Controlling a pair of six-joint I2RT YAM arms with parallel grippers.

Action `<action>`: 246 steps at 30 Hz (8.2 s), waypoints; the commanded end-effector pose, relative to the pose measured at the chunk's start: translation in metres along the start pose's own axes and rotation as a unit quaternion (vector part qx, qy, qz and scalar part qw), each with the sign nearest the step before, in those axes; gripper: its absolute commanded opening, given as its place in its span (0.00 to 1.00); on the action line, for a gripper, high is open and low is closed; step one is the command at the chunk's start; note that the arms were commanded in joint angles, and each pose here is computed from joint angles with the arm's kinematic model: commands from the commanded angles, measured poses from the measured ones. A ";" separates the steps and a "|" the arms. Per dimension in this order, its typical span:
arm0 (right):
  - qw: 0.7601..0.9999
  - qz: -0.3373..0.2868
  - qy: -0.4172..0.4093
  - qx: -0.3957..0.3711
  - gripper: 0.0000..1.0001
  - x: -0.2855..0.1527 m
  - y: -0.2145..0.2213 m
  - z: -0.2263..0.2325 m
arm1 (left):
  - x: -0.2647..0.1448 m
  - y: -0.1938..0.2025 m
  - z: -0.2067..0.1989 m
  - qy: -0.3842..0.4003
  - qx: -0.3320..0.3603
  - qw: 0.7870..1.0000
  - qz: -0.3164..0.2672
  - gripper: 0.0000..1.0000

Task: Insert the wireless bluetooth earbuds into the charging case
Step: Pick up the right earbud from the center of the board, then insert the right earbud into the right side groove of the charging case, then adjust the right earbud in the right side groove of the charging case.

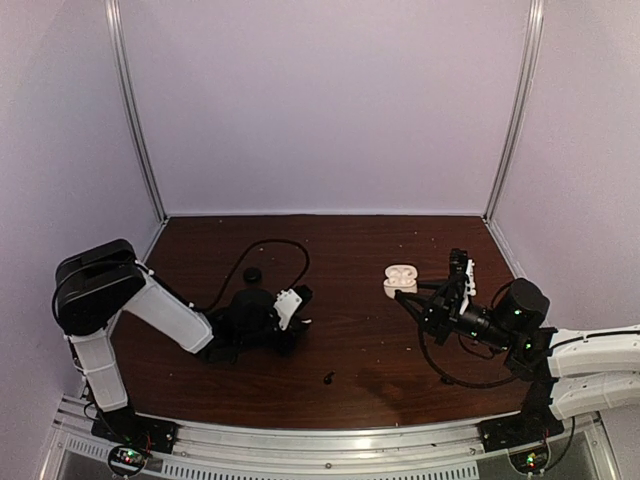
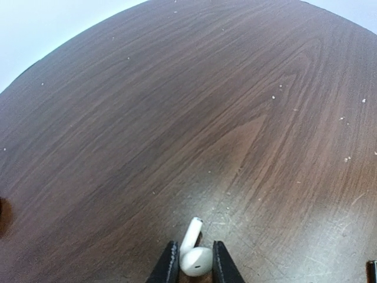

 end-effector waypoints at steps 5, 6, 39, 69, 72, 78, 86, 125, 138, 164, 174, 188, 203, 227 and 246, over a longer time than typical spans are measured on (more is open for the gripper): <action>0.999 0.017 -0.033 -0.018 0.00 -0.001 0.011 0.006 | -0.036 -0.037 -0.014 0.060 0.089 0.994 -0.004 0.14; 0.999 0.021 -0.039 -0.018 0.00 0.000 0.013 0.007 | -0.042 -0.042 -0.017 0.073 0.098 0.992 -0.002 0.13; 0.934 0.133 -0.331 0.033 0.00 0.052 0.076 0.058 | -0.175 -0.129 -0.106 0.255 0.354 0.899 -0.048 0.07; 0.916 0.140 -0.363 0.092 0.00 0.063 0.084 0.079 | -0.150 -0.112 -0.139 0.262 0.434 0.862 -0.003 0.05; 0.917 0.140 -0.362 0.092 0.00 0.063 0.083 0.080 | -0.146 -0.109 -0.140 0.256 0.440 0.861 0.004 0.05; 0.917 0.140 -0.361 0.092 0.00 0.063 0.083 0.081 | -0.141 -0.103 -0.144 0.248 0.449 0.858 0.013 0.05; 0.916 0.145 -0.362 0.096 0.00 0.064 0.086 0.083 | -0.138 -0.104 -0.146 0.231 0.459 0.858 0.016 0.04; 0.899 0.072 -0.423 0.090 0.00 0.059 0.049 0.099 | -0.156 -0.099 -0.182 0.204 0.550 0.810 -0.007 0.08; 0.888 0.059 -0.448 0.087 0.00 0.054 0.039 0.117 | -0.167 -0.096 -0.193 0.204 0.594 0.778 -0.007 0.13; 0.900 0.055 -0.427 0.070 0.00 0.058 0.041 0.115 | -0.185 -0.113 -0.194 0.162 0.619 0.768 0.009 0.39; 0.903 0.050 -0.422 0.068 0.00 0.058 0.042 0.115 | -0.195 -0.114 -0.194 0.182 0.619 0.764 0.009 0.45; 0.909 0.047 -0.408 0.071 0.00 0.057 0.043 0.109 | -0.205 -0.119 -0.196 0.200 0.611 0.766 -0.006 0.49; 0.929 0.025 -0.365 0.058 0.00 0.050 0.036 0.096 | -0.227 -0.144 -0.186 0.185 0.532 0.823 -0.075 0.52; 0.984 -0.024 -0.139 -0.105 0.00 0.043 -0.013 0.053 | -0.221 -0.201 -0.175 0.198 0.314 0.900 -0.230 0.45; 0.981 -0.022 -0.166 -0.096 0.00 0.042 -0.012 0.061 | -0.181 -0.189 -0.179 0.214 0.347 0.895 -0.180 0.47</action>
Point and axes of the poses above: each gripper's point midway between its finger pads, its own x axis out along the fingers, its own z axis along the line the jaws close on, y = z × x, the point moved 6 cm from there along -x, back along the fingers, and after that the axes turned 7 degrees about -x, right-handed, at the moved point
